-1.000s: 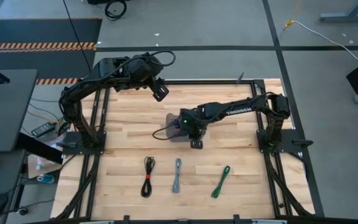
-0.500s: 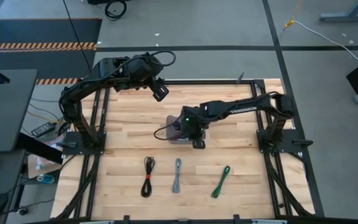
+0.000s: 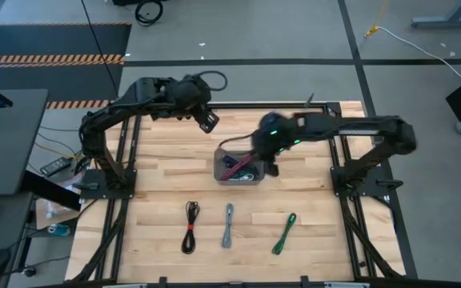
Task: Pick and place USB-C Cables
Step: Put the black charger cable into the black bin
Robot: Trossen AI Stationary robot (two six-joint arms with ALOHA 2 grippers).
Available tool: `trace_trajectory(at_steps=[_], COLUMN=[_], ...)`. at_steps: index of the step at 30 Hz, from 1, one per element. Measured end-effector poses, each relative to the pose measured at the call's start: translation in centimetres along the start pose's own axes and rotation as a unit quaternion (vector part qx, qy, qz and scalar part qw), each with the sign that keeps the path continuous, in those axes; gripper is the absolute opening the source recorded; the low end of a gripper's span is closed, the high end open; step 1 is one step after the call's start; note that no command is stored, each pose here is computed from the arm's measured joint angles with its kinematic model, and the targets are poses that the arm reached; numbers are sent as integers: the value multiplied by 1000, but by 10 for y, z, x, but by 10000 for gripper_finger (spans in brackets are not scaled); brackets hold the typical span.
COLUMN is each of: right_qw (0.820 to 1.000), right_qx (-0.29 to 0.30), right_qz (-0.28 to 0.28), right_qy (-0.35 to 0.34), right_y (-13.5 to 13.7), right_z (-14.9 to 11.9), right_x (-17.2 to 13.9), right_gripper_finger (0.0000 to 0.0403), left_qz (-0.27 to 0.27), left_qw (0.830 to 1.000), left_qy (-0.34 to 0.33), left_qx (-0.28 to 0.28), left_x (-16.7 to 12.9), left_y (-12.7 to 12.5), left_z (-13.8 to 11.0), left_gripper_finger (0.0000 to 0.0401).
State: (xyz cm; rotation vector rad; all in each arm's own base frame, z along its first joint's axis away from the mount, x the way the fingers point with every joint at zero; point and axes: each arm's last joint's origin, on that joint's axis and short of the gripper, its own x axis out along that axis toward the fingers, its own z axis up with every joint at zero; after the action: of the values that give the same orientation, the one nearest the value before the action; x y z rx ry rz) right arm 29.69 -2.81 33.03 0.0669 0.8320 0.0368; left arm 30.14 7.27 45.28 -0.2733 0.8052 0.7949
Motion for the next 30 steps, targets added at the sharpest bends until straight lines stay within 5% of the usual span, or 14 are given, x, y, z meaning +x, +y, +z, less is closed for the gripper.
trace_trajectory(at_steps=[8, 14, 18, 22, 27, 30], right_qw=[988, 970, 963, 963, 965, 966], right_qx=[43, 63, 63, 55, 37, 28], right_qz=[-91, -109, -108, -110, -115, -117], right_qy=[-119, -209, -239, -242, -234, -228], right_y=[10, 18, 21, 21, 21, 21], right_z=[-22, -47, -57, -62, -61, -60], right_x=[-114, -175, -193, -199, -197, -194], right_gripper_finger=[120, 122, 122, 123, 122, 122], left_qz=[-46, 54, 107, 75, 39, 45], left_qw=[985, 950, 915, 882, 849, 846], left_qy=[165, 279, 299, 322, 329, 338], left_qx=[-39, -128, -250, -336, -411, -410], left_x=[40, 68, 78, 78, 62, 49], left_y=[-31, -62, -84, -115, -147, -154], left_z=[-44, -112, -154, -189, -224, -241], left_gripper_finger=[188, 188, 188, 188, 188, 187])
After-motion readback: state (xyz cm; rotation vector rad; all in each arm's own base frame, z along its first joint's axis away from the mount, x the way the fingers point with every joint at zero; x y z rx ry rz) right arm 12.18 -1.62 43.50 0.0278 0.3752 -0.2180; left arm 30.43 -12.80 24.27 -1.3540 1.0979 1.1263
